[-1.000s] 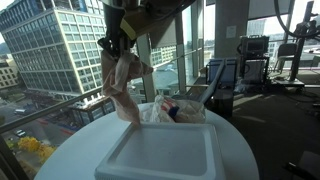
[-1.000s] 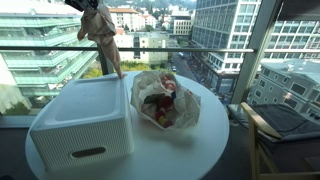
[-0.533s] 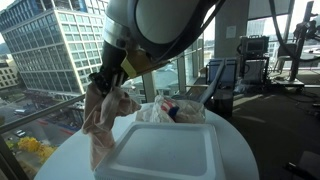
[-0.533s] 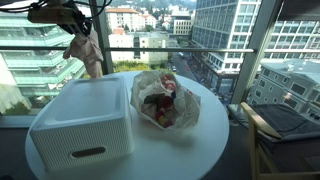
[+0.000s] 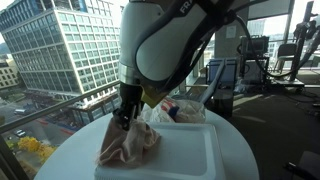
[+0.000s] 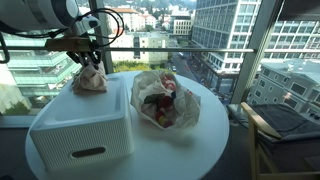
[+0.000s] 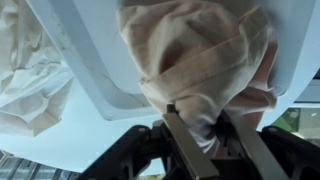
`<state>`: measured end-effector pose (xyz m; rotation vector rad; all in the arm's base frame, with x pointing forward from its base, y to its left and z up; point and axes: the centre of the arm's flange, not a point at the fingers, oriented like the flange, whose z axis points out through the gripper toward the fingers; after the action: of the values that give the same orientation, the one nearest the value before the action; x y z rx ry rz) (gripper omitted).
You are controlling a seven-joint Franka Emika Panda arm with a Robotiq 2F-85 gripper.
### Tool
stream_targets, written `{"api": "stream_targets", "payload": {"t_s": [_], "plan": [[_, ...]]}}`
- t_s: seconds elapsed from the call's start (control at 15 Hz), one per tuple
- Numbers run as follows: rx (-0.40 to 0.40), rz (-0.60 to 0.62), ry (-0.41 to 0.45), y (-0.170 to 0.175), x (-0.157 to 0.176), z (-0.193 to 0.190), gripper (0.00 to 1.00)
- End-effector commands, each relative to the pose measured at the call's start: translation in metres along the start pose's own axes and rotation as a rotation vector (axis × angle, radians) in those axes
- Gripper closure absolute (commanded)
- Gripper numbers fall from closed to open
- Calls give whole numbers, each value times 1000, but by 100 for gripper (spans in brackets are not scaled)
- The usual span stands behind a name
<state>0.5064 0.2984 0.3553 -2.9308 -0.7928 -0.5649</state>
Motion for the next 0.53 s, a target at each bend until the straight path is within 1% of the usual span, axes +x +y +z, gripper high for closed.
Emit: {"api": "stream_targets", "payload": {"t_s": [0.0, 0.07, 0.2, 0.27, 0.4, 0.47], "plan": [[-132, -26, -95, 18, 6, -17, 27], [-175, -3, -121, 29, 7, -20, 19], [-233, 53, -149, 48, 6, -31, 3], [-251, 89, -152, 57, 6, -38, 0], [-297, 165, -129, 76, 6, -52, 0], [-323, 197, -93, 90, 4, -57, 0]]}}
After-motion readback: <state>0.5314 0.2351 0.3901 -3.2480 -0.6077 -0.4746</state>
